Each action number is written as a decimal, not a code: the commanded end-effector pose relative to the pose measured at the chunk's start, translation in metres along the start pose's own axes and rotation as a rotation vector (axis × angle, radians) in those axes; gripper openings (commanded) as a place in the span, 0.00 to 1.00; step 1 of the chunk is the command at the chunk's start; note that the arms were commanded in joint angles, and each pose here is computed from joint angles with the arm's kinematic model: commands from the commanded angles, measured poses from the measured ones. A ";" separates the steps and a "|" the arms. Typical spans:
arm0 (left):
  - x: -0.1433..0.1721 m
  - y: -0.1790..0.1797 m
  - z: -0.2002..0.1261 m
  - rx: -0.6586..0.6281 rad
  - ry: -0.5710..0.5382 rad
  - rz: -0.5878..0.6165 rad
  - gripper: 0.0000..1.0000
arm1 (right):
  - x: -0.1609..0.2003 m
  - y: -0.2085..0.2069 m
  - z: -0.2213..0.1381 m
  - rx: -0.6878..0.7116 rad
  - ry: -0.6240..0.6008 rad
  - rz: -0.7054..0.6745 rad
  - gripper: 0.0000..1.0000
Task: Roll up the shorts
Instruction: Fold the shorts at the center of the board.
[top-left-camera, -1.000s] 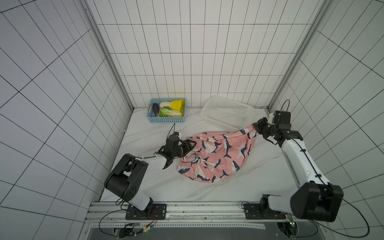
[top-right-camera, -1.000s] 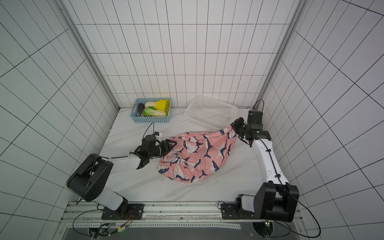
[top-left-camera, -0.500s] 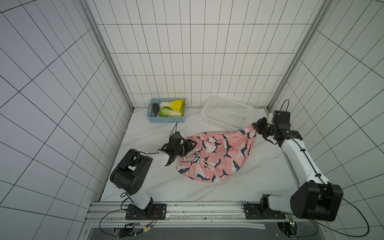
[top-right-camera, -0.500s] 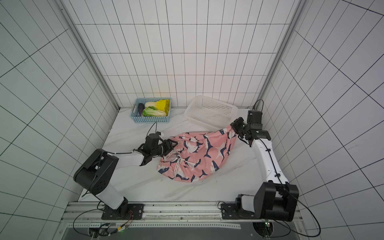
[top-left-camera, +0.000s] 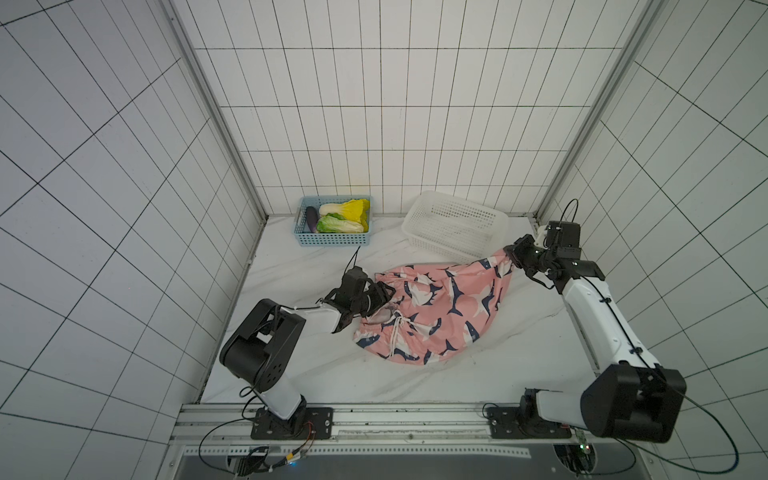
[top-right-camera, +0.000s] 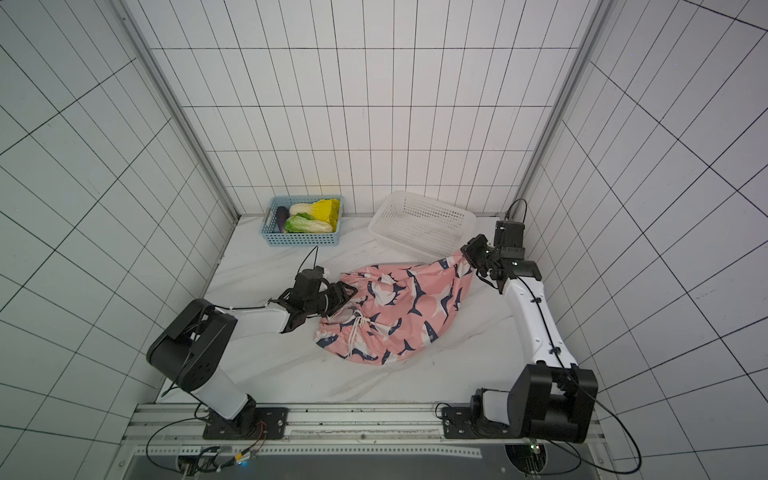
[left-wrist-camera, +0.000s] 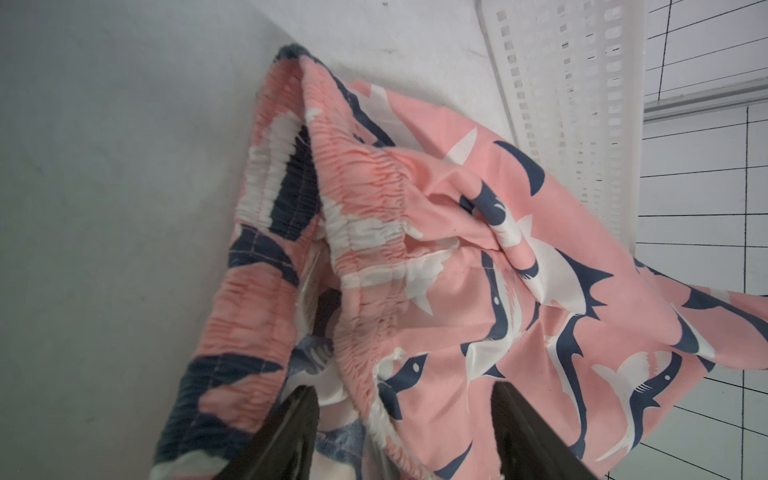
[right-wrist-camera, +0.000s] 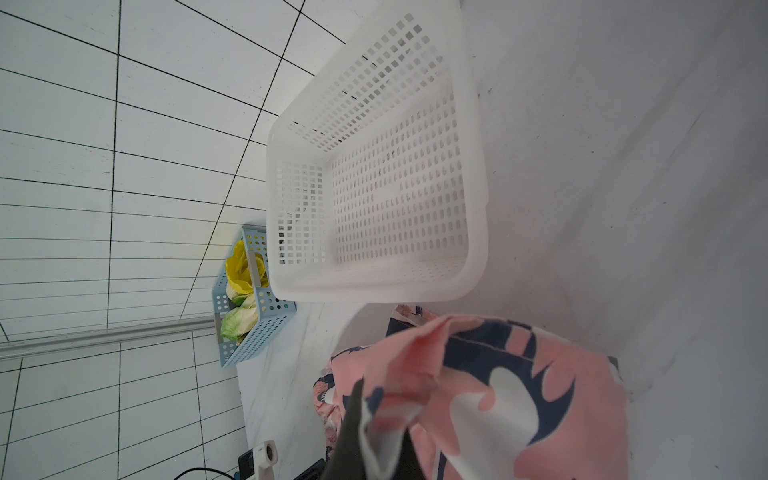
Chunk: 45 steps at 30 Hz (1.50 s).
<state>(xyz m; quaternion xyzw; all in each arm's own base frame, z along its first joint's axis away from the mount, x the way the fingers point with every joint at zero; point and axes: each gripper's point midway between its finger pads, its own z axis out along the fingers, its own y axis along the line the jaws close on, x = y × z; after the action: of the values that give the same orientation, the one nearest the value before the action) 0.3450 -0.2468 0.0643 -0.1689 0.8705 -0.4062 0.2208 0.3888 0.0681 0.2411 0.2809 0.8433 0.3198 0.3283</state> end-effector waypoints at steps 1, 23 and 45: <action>-0.010 -0.017 0.010 0.071 -0.017 0.020 0.66 | 0.006 -0.003 0.003 0.002 0.003 -0.015 0.00; -0.092 -0.138 -0.167 0.266 -0.194 0.325 0.00 | -0.028 -0.010 -0.059 -0.012 -0.118 0.042 0.00; -0.089 -0.225 -0.324 0.425 -0.419 0.517 0.00 | -0.053 0.047 -0.103 -0.220 -0.144 0.138 0.00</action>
<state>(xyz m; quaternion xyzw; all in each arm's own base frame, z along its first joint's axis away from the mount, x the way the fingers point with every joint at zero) 0.2744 -0.1459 0.4362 0.0408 0.7367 -0.4693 0.4851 0.3609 0.0349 0.3632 0.3049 0.7582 0.4249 0.3895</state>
